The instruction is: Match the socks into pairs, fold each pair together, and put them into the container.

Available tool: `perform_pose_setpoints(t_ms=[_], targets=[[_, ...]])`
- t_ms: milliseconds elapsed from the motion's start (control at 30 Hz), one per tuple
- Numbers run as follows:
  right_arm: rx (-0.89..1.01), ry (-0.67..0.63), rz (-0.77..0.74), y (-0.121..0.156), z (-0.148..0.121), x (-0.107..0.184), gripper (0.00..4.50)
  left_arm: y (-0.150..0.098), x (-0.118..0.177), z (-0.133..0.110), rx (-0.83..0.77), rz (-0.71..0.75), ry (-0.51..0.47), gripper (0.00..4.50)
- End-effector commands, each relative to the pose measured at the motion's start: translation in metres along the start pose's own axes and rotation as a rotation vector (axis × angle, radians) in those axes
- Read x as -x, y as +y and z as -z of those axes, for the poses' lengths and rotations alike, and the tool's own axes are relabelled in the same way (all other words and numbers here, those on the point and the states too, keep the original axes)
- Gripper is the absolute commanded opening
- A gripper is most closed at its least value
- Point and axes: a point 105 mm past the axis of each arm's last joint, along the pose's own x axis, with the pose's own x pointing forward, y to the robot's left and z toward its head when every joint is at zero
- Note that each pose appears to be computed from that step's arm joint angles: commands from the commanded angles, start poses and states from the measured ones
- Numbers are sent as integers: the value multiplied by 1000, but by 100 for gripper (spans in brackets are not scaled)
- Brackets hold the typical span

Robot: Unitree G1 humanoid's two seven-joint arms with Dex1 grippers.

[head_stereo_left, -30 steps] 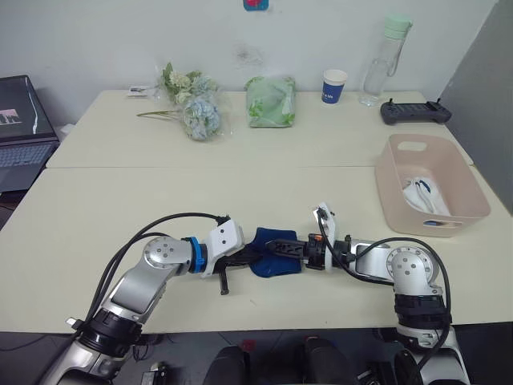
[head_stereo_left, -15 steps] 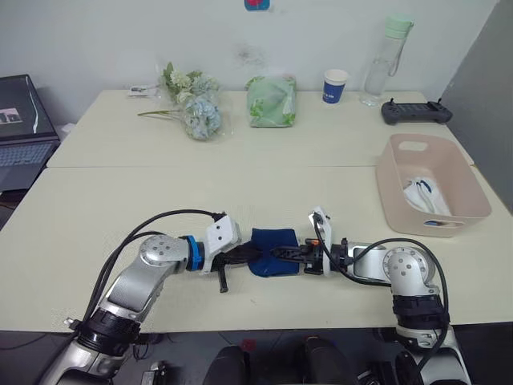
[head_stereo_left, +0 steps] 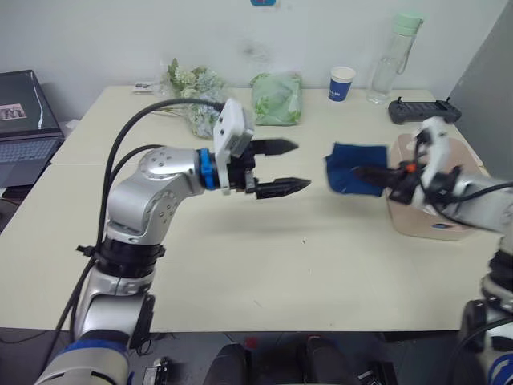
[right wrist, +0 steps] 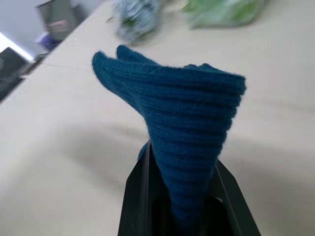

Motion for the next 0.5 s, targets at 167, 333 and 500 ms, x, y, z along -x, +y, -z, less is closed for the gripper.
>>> perform_pose_setpoints(t_ms=[167, 333, 500], targets=[[517, 22, 353, -70, -48, 55, 0, 1, -44, -25, -47, 26, -145, 448], [968, 255, 485, -112, -31, 66, 0, 2, -64, -34, -63, 8, -204, 448], [1189, 354, 454, -131, 2, 47, 0, -12, -69, -24, -66, 44, -189, 448]])
